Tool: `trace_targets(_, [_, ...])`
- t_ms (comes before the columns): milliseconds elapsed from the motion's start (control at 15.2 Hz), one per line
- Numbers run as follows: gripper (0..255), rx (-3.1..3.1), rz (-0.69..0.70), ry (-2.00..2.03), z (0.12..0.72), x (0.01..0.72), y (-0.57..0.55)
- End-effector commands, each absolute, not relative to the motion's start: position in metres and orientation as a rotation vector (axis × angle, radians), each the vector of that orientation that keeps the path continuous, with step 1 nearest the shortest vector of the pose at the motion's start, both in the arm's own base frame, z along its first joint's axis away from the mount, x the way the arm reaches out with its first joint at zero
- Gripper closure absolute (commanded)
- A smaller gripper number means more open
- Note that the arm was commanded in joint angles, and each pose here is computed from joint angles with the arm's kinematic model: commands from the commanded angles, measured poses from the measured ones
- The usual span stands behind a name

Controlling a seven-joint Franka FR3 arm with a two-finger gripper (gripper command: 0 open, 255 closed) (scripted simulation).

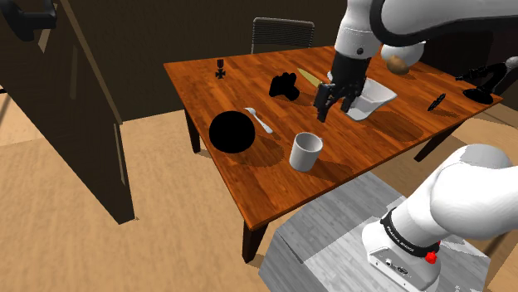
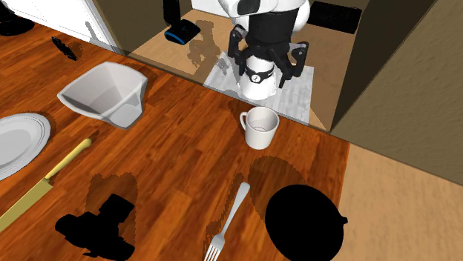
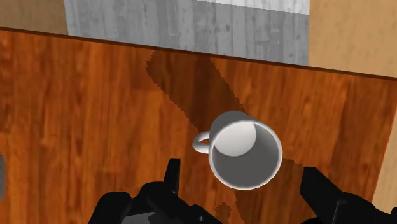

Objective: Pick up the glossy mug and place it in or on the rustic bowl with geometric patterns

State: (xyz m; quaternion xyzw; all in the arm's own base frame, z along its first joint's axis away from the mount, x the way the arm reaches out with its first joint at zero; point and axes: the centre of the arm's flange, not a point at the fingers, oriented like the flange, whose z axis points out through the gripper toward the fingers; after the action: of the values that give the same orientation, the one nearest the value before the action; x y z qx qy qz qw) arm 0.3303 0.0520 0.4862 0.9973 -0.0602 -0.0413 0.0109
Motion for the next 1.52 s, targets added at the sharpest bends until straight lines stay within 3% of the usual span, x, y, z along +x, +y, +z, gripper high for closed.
trace_targets(0, [0, 3.108, -0.113, -0.165, 0.461, 0.336, 0.068])
trace_targets(462, [0, 3.093, -0.069, -0.088, 0.388, 0.356, 0.12])
trace_targets(924, [0, 3.093, -0.069, -0.088, 0.351, 0.354, 0.118])
trace_targets(1452, [0, 3.093, -0.069, -0.088, 0.348, 0.354, 0.118])
